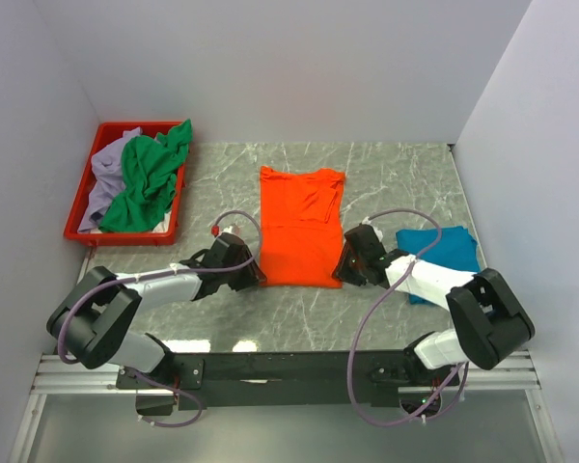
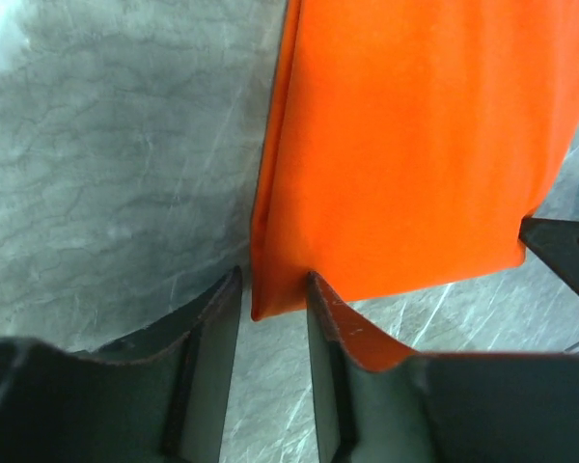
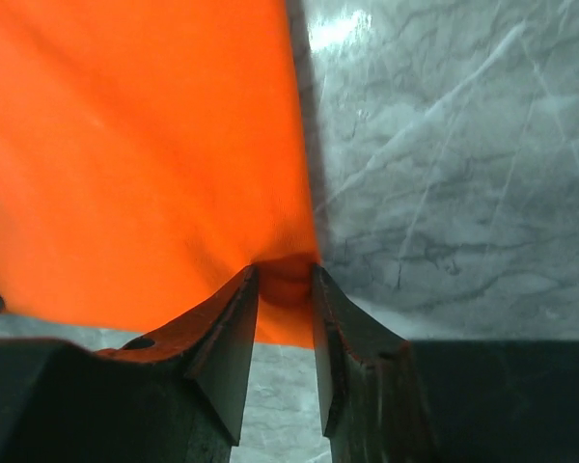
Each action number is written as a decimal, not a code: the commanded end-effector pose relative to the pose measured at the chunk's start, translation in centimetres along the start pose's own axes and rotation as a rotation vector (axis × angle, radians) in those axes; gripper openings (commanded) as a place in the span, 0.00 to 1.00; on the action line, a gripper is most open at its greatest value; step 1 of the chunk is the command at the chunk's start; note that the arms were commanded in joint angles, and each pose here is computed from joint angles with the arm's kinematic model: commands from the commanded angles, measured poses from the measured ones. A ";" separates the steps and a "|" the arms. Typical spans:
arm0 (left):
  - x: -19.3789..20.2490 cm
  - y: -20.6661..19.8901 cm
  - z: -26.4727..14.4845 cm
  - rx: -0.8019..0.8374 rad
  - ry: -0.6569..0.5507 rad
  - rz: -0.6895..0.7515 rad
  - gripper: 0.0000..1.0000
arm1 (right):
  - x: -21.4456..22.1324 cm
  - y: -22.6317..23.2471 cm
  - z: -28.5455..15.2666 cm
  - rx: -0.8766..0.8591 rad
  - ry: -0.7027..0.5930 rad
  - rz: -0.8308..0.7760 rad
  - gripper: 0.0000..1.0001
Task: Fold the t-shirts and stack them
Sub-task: Fold the tshirt
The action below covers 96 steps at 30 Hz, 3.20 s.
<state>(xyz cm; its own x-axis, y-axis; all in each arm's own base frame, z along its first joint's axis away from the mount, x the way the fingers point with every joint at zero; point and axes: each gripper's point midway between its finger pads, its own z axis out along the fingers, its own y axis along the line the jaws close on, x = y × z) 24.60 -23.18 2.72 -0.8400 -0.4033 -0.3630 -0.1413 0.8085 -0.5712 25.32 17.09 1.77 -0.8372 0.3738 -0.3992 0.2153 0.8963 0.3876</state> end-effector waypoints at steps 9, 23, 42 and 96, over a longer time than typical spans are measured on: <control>1.0 0.8 0.1 -0.038 0.011 0.006 0.29 | 1.5 -1.9 -1.2 0.058 -0.014 -0.050 0.40; 1.4 0.3 0.4 -0.023 0.017 -0.014 0.24 | 2.6 -1.5 -1.0 0.002 0.021 -0.042 0.44; 6.6 1.2 -4.6 0.002 0.128 0.022 0.01 | 6.7 -1.7 -5.4 -0.160 0.127 -0.098 0.00; 2.6 -5.6 -8.3 0.183 0.026 0.146 0.46 | -20.3 9.1 8.8 0.147 -0.073 -0.068 0.42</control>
<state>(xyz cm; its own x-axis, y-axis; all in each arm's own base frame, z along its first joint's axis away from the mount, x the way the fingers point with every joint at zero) 18.39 -24.58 10.57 -0.8657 -0.2818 -0.4137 0.0397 0.7853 -0.6179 47.35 20.02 4.70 -0.8387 0.3273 -0.4353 0.2403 0.9396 0.2435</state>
